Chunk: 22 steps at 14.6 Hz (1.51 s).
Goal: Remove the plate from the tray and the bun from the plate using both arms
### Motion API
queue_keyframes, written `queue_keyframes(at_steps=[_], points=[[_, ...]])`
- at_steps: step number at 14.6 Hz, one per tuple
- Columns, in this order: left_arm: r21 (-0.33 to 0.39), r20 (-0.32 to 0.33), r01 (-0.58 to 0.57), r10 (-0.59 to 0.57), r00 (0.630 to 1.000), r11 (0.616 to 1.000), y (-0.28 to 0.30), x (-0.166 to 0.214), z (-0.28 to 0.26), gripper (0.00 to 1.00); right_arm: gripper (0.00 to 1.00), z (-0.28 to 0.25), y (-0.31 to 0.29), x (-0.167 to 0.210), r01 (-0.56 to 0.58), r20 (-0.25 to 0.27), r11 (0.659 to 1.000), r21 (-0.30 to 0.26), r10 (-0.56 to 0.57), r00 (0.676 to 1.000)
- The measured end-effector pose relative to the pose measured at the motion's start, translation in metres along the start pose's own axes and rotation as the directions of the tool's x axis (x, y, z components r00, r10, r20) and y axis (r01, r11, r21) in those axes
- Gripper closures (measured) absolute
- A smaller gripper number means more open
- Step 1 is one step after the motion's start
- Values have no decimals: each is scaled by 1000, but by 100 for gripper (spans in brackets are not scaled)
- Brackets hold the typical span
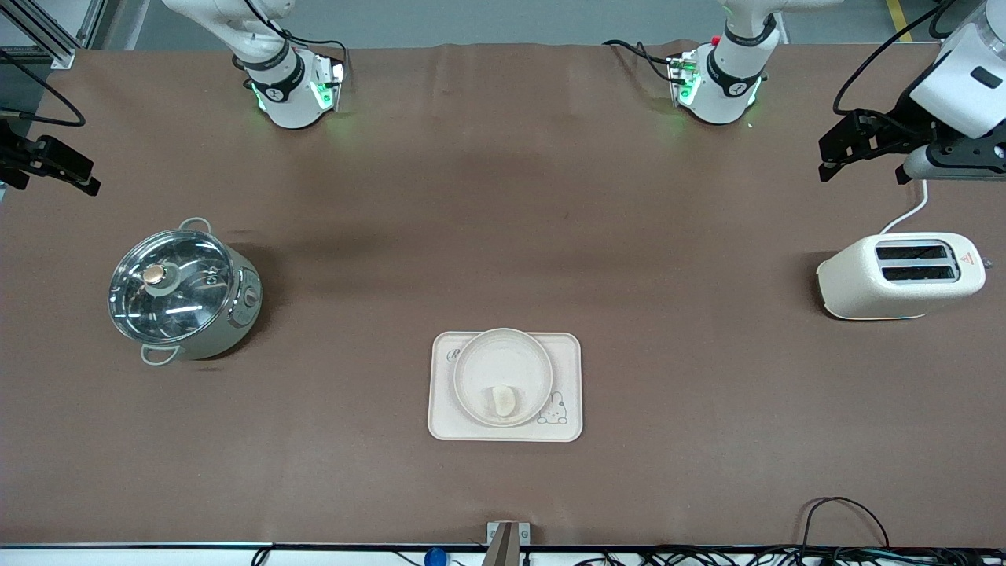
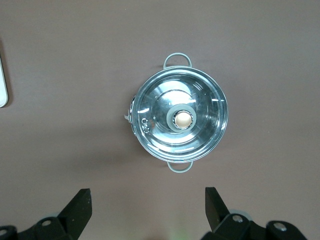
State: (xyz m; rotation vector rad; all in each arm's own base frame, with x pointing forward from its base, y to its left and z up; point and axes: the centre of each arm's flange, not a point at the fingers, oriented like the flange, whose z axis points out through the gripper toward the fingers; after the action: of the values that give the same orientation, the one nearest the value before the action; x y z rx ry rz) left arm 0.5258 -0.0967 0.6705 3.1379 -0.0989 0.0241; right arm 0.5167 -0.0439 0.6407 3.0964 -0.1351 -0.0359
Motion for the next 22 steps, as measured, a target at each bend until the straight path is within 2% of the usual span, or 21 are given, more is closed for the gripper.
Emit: queue_keyframes(at_steps=[5, 11, 13, 17, 22], points=[[0, 0, 0, 0, 1000, 1000, 0, 0, 0, 0, 0, -19, 0, -1, -1, -32, 1000, 0, 1, 999], [0, 13, 3, -3, 1000, 1000, 0, 4, 7, 0, 0, -20, -17, 0, 32, -37, 999, 2, -32, 999], [0, 13, 3, -3, 1000, 1000, 0, 4, 7, 0, 0, -11, -35, 9, 59, -44, 998, 30, -58, 997], [0, 12, 3, -3, 1000, 1000, -1, 4, 7, 0, 0, 37, -57, 51, 69, -51, 989, 131, -63, 997], [-1, 13, 7, -7, 1000, 1000, -3, 5, 7, 0, 0, 122, -138, 100, 46, -44, 983, 179, -38, 998]])
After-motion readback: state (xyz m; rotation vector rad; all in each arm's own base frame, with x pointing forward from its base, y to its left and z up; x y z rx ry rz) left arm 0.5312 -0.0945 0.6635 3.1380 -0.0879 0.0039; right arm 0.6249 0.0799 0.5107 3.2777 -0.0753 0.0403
